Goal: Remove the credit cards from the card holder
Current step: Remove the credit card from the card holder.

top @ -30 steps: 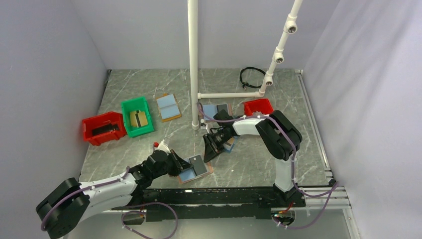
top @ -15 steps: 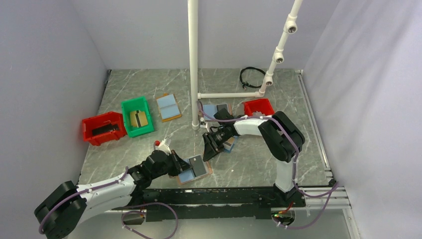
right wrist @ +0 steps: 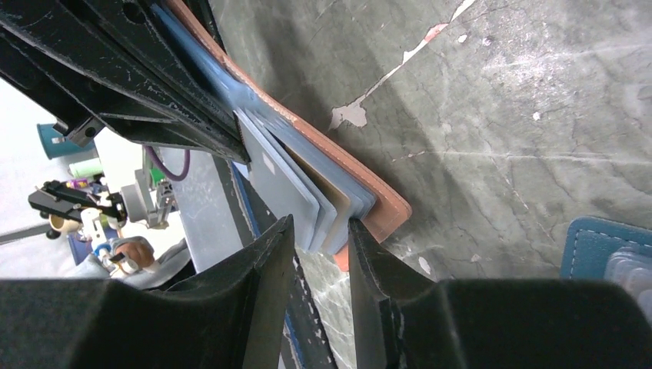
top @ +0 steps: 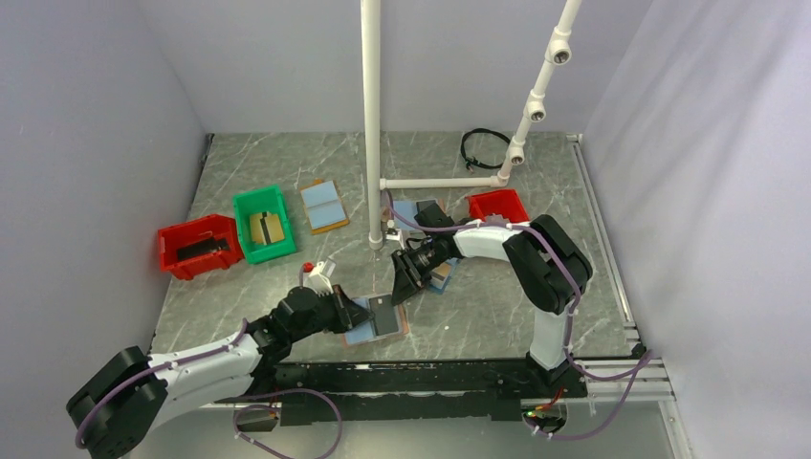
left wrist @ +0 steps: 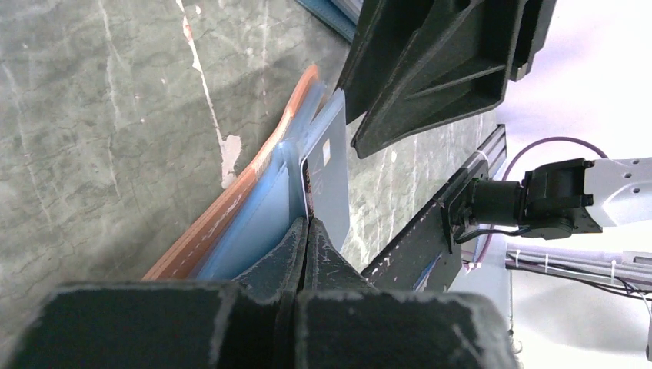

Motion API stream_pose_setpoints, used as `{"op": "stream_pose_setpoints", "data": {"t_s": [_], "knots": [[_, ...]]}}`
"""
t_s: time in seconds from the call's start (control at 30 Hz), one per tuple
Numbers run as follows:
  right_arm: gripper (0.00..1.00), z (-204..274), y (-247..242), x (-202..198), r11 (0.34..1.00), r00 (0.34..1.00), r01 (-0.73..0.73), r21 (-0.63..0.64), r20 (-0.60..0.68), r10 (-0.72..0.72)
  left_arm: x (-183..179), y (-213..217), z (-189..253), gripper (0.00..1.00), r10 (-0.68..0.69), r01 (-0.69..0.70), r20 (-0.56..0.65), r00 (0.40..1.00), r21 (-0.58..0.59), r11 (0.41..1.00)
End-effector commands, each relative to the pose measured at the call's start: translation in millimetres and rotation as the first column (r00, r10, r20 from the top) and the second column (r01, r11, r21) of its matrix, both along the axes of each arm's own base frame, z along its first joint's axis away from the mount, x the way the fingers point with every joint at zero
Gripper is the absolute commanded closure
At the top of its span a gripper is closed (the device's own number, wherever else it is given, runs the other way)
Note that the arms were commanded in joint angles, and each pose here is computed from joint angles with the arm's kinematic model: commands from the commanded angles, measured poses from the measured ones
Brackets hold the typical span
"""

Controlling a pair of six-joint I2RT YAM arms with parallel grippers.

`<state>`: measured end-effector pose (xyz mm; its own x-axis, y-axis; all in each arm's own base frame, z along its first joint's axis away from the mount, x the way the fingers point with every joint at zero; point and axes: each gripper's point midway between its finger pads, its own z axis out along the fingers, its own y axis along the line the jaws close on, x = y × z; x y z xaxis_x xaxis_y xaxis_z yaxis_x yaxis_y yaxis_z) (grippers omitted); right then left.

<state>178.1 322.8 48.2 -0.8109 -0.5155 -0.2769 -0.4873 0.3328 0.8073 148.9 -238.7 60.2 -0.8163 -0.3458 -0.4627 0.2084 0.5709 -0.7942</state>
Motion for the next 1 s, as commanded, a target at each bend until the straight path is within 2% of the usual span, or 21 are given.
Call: {"op": "stream_pose_setpoints", "data": {"t_s": [0.0,0.2,0.43,0.97], "knots": [[0.65,18.8,4.9,2.7,0.997,0.999,-0.026,0.067,0.046,0.023,7.4,-16.0,39.0,1.00,-0.028,0.041,0.115,0.993,-0.114,0.993],[0.70,33.2,9.0,-5.9,0.989,0.998,-0.054,0.135,0.017,0.053,9.6,-19.2,38.7,1.00,-0.031,0.044,0.113,0.993,-0.116,0.992],[1.00,32.7,8.8,-9.1,0.986,0.997,-0.078,0.150,-0.001,0.079,10.5,-16.4,32.3,1.00,-0.015,0.026,0.102,0.995,-0.106,0.994],[1.00,26.4,2.0,-0.6,0.987,0.998,-0.061,0.146,0.000,0.062,3.2,5.7,32.4,1.00,0.036,-0.028,0.094,0.995,-0.087,0.996]]}}
